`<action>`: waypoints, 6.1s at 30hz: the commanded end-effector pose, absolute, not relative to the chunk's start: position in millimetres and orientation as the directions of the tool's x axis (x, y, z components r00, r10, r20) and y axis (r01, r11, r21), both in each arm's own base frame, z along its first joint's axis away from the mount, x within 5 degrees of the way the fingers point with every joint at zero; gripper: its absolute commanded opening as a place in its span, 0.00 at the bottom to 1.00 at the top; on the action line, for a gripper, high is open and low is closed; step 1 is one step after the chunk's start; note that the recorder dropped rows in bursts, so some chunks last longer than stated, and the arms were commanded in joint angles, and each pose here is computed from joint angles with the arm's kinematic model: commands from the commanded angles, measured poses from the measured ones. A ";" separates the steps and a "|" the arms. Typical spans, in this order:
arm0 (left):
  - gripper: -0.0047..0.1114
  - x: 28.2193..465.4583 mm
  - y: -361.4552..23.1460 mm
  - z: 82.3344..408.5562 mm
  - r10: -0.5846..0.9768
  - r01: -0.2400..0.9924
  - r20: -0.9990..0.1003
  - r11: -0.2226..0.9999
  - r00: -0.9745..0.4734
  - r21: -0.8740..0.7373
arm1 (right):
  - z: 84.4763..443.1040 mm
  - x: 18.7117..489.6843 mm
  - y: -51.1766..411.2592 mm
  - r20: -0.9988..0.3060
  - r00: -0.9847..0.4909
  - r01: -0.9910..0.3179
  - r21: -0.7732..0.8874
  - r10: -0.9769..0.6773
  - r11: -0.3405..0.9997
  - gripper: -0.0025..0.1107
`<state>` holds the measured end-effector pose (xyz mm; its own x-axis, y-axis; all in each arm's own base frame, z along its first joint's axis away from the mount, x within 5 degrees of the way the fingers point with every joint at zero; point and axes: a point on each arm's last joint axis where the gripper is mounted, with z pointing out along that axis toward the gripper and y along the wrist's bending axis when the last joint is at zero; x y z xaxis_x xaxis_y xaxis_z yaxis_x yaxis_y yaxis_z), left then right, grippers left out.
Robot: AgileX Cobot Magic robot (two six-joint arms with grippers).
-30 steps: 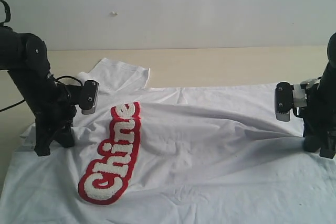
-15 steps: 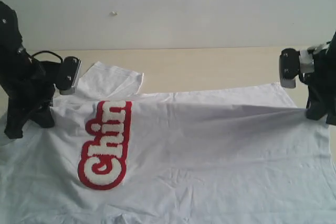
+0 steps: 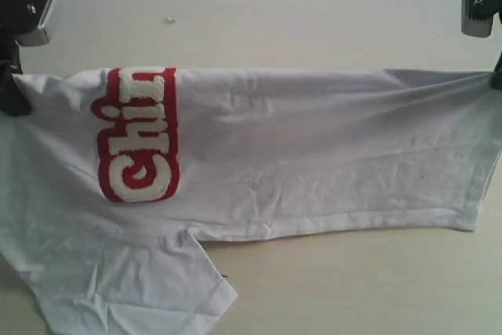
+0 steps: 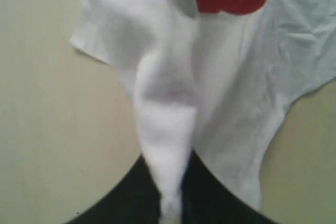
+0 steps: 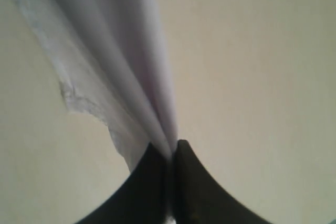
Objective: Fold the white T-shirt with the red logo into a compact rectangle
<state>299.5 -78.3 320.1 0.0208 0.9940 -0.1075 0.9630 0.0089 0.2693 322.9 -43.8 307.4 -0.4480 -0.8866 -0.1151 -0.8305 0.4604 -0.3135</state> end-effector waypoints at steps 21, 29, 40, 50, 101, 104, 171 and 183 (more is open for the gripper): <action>0.04 209.9 -59.3 408.3 0.969 0.842 -0.243 0.161 -0.037 0.514 | 386.3 254.3 -16.0 -0.364 -0.401 -0.770 -0.362 -0.841 0.525 0.02; 0.04 162.3 -62.8 407.7 0.953 0.832 -0.303 0.174 -0.007 0.528 | 377.0 226.5 -11.1 -0.371 -0.407 -0.776 -0.342 -0.835 0.530 0.02; 0.04 101.8 -60.9 421.0 0.880 0.798 -0.474 0.277 0.013 0.535 | 379.1 172.1 -2.4 -0.406 -0.378 -0.750 -0.393 -0.832 0.532 0.02; 0.04 176.0 -72.1 372.7 0.964 0.864 -0.218 0.238 -0.153 0.444 | 351.5 207.0 -7.5 -0.355 -0.420 -0.805 -0.279 -0.835 0.523 0.02; 0.69 375.0 -36.7 204.3 0.770 0.632 -0.383 0.638 -0.511 0.440 | 180.6 380.8 -45.8 -0.481 -0.651 -0.458 -0.367 -0.587 0.810 0.65; 0.65 363.3 -34.2 206.3 0.769 0.667 -0.310 0.639 -0.559 0.383 | 183.6 374.4 -42.8 -0.466 -0.677 -0.477 -0.313 -0.570 0.822 0.51; 0.04 199.9 -160.0 96.3 0.979 0.975 -0.058 0.186 -0.194 -0.122 | 177.1 357.2 6.6 -0.397 -0.731 -0.587 -0.050 -0.556 0.808 0.05; 0.04 204.7 -166.7 144.6 0.992 0.966 0.000 0.119 -0.123 -0.229 | 177.2 357.3 7.0 -0.400 -0.733 -0.584 -0.045 -0.550 0.811 0.05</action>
